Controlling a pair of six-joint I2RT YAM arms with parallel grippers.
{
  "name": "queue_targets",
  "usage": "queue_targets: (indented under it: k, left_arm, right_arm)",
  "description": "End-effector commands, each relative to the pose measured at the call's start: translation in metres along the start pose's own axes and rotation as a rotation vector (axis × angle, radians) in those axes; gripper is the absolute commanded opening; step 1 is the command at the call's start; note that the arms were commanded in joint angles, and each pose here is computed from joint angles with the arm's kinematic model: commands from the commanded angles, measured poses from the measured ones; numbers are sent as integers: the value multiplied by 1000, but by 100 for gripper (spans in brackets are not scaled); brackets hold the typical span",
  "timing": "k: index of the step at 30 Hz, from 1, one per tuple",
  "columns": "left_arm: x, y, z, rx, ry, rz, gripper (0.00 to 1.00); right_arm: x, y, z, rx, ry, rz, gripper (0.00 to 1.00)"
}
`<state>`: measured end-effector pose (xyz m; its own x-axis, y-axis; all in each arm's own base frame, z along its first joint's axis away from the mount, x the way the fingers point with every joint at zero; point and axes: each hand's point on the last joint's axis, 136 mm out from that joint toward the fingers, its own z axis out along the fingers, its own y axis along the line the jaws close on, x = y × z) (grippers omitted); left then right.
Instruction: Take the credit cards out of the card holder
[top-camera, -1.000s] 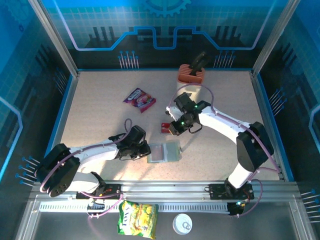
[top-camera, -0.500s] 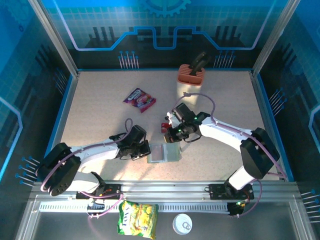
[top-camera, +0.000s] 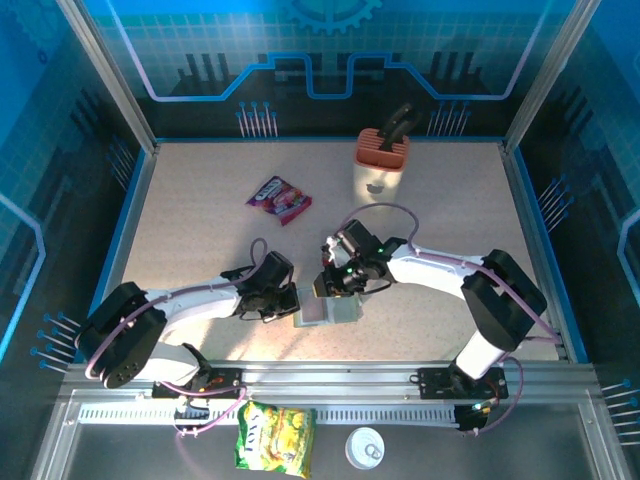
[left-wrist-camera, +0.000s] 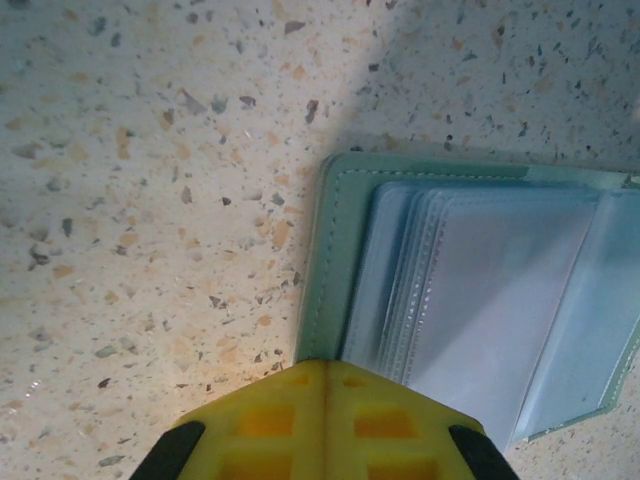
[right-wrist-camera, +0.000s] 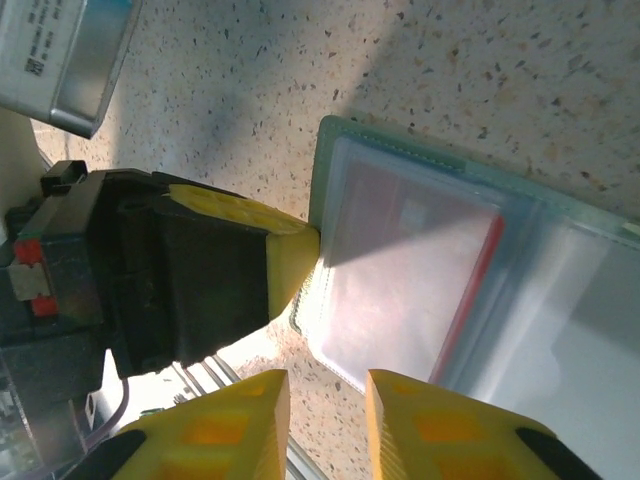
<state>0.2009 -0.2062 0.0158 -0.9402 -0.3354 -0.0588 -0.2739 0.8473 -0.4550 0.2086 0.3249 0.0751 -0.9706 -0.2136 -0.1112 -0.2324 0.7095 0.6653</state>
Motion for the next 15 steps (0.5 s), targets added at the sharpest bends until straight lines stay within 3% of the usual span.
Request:
queue_targets:
  k: [1, 15]
  left_arm:
    - [0, 9, 2, -50, 5, 3, 0]
    - [1, 12, 0, -57, 2, 8, 0]
  right_arm:
    - [7, 1, 14, -25, 31, 41, 29]
    - [16, -7, 36, -10, 94, 73, 21]
